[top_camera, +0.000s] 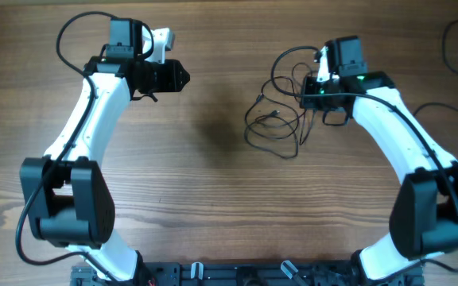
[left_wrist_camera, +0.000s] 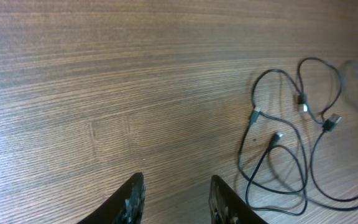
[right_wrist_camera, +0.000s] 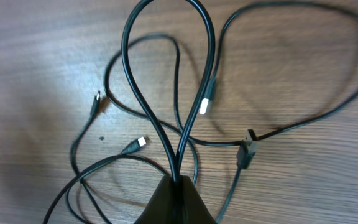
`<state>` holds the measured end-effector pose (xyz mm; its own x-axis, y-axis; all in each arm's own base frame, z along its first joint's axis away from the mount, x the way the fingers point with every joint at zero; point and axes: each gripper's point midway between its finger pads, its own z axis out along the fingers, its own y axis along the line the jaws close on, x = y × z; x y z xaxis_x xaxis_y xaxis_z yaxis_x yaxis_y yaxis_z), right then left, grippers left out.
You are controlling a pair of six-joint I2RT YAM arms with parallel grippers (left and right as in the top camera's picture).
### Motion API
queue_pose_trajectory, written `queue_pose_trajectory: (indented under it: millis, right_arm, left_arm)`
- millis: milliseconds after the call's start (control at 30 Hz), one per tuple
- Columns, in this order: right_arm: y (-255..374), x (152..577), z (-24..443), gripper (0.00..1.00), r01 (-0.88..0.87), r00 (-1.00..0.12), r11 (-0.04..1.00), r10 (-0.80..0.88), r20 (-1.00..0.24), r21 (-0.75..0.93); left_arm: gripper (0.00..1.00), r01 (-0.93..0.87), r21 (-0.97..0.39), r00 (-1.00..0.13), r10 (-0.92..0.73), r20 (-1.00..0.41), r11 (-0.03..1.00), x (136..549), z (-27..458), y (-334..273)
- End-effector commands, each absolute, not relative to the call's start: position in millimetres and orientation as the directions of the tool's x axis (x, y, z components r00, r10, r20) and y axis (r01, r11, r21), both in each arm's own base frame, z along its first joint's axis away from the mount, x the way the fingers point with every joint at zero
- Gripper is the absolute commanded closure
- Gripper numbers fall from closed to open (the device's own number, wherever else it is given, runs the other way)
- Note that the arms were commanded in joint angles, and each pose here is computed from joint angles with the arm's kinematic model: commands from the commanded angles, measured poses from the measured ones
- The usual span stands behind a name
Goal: Untangle cables
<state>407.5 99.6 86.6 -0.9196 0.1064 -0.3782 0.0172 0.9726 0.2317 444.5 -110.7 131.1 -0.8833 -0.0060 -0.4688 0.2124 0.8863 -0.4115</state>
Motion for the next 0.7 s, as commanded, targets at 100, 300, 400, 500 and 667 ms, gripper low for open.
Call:
queue_pose_trajectory:
  millis: [100,300,400,500,667]
  right_arm:
    - [118.4,393.9,39.6,0.96,0.004,-0.962,0.976,0.063,-0.264,0.218]
    - [129.5,378.9,18.9,0.95,0.012,-0.981,0.980,0.050,-0.188,0.201]
    - [126.0,376.1,17.0,0.95,0.061,-0.981,0.980,0.093,-0.169,0.188]
    - [119.5,375.7,15.8,0.96,0.107,-0.977,0.981,0.134,-0.167,0.159]
    - [118.9,376.1,15.8,0.95,0.121,-0.975,0.980,0.147,-0.167,0.158]
  left_arm:
    - [0.65,0.241,-0.413,-0.867,0.004,-0.498,0.878,440.6,145.8,-112.8]
    - [0.64,0.239,-0.414,-0.871,0.004,-0.492,0.878,439.3,145.0,-112.7]
    - [0.64,0.238,-0.414,-0.871,0.005,-0.491,0.878,439.2,144.9,-112.7]
    - [0.64,0.236,-0.415,-0.874,0.005,-0.486,0.878,438.0,144.3,-112.6]
    - [0.64,0.236,-0.415,-0.874,0.005,-0.485,0.879,437.7,144.1,-112.5]
